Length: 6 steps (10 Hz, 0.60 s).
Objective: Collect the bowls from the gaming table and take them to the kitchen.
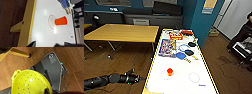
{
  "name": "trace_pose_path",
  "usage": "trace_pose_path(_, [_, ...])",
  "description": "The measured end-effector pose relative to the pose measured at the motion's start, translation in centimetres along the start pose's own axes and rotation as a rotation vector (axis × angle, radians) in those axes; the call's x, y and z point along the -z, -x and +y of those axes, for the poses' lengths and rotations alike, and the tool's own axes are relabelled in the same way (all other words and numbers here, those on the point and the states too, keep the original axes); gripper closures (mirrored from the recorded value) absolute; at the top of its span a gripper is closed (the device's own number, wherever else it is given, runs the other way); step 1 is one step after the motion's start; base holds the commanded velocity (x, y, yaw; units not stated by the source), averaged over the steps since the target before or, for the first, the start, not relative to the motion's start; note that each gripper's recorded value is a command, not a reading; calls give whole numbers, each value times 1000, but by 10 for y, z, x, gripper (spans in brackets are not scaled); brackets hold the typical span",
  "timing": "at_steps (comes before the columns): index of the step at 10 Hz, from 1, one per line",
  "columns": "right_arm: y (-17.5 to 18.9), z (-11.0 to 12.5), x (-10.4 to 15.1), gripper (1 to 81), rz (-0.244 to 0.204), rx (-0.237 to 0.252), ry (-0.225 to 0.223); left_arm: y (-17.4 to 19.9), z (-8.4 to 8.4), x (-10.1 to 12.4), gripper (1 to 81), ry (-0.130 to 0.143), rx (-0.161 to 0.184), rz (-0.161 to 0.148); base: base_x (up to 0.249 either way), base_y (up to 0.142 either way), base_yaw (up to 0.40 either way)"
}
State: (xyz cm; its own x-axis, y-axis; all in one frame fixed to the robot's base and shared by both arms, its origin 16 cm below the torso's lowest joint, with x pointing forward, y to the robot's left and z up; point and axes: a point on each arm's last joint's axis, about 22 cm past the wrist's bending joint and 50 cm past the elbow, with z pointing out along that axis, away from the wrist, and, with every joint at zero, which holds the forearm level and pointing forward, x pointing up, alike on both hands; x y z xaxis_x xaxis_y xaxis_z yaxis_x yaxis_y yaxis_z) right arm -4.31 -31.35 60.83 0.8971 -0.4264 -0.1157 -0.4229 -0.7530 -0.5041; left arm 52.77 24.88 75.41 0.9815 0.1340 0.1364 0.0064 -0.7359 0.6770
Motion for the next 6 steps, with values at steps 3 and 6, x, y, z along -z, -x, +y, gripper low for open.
trace_pose_path(3, [-7, -4, -4, 811, -14, 8, -5, -35, -7, -11, 10, -57, 56, -25, 0, 0, 0])
trace_pose_path(6, [-5, -11, -10, 811, -31, 8, -16, -78, 13, -4, 10, -91, 94, -30, 0, 0, 0])
